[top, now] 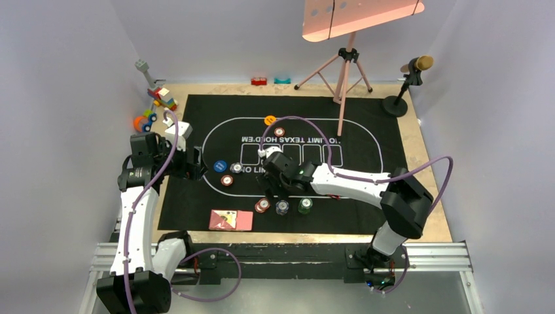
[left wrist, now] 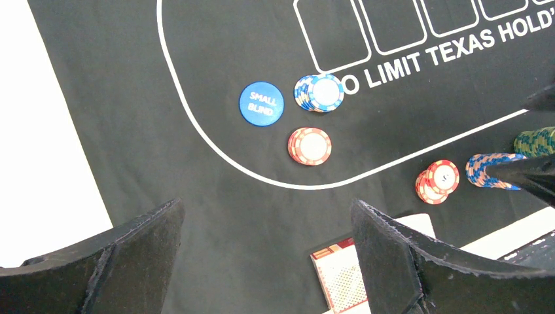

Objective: Distribute texas hold em gaming equipment

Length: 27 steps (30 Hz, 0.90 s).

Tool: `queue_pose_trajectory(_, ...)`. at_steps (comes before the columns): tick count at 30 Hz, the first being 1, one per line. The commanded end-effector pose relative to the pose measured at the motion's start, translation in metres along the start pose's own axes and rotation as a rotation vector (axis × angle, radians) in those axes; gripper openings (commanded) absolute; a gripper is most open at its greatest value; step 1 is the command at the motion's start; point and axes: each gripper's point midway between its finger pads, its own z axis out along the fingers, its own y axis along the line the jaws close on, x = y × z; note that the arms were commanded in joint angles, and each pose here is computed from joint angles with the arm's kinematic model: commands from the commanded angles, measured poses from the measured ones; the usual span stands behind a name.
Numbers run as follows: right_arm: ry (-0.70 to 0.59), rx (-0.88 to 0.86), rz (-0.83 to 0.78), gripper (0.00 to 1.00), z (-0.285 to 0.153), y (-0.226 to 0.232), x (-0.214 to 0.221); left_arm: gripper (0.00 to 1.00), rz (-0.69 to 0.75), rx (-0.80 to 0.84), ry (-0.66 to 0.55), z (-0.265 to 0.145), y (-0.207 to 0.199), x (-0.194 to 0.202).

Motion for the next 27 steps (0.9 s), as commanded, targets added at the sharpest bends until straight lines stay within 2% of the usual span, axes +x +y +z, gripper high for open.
queue_pose_trajectory(1, -0.058, -0.035, 0.044, 0.9, -0.018, 0.008, -0.004, 1.0, 0.037, 0.006, -0.04, -0.001, 0.001, -0.009)
queue_pose_trajectory(7, -0.019, -0.052, 0.025, 0.89, -0.011, 0.018, 0.017, 1.0, 0.041, 0.006, -0.045, -0.002, 0.001, -0.01)
queue_pose_trajectory(27, 0.072, -0.031, 0.006, 0.71, 0.01, 0.016, 0.05, 1.0, 0.041, 0.004, -0.046, -0.002, 0.001, -0.01)
